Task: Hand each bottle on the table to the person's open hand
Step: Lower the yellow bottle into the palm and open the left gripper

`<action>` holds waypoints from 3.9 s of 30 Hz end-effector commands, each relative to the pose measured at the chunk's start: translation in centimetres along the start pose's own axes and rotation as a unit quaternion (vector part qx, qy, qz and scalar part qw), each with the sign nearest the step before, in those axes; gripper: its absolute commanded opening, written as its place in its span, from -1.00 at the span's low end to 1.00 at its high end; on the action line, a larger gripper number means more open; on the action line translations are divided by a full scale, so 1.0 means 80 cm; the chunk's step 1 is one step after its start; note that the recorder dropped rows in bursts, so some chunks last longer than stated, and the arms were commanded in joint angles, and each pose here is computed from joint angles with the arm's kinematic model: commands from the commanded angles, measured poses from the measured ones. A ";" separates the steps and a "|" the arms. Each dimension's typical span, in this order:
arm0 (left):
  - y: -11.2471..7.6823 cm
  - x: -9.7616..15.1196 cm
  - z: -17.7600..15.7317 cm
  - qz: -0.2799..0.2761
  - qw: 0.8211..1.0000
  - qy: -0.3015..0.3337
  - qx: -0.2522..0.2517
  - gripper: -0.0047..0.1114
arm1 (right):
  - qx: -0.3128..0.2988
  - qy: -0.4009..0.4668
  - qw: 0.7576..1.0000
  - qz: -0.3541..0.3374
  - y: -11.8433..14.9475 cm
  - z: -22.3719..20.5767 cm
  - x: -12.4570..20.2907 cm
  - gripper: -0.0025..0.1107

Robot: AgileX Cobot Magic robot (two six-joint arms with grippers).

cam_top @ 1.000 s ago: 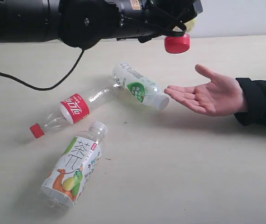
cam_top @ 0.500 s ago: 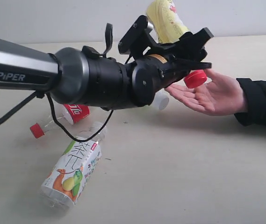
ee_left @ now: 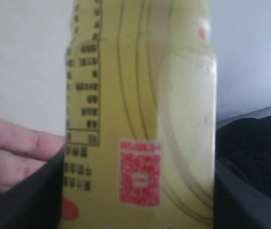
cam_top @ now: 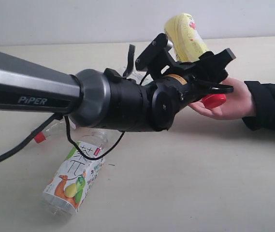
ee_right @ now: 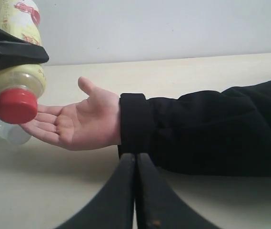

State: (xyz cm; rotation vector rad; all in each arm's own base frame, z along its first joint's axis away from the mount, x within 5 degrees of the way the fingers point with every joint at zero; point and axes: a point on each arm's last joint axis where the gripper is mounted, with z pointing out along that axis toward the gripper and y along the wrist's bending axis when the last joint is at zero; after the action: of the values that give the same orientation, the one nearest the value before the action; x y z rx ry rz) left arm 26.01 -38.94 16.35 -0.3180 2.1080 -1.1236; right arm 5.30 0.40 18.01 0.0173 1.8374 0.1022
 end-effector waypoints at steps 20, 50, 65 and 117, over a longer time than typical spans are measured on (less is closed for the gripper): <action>0.004 0.029 0.004 0.005 0.999 0.045 -0.013 -0.89 | -0.001 -0.003 1.000 0.000 0.000 0.000 -0.002 -0.96; 0.005 0.038 0.035 -0.014 0.996 0.087 -0.028 -0.40 | -0.001 -0.005 1.000 -0.002 0.000 0.000 -0.003 -0.96; 0.016 0.050 0.036 -0.012 0.990 0.128 -0.053 -0.35 | -0.001 -0.004 1.000 -0.002 0.000 0.000 -0.002 -0.96; -0.008 -0.002 0.000 0.084 0.965 0.242 -0.065 0.39 | -0.001 -0.004 1.000 0.000 0.000 0.000 -0.002 -0.96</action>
State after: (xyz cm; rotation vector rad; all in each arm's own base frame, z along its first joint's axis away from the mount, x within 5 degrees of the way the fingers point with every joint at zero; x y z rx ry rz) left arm 26.02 -39.48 15.30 0.0278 2.6166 -1.0292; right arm 5.30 0.40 18.01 0.0173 1.8373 0.1022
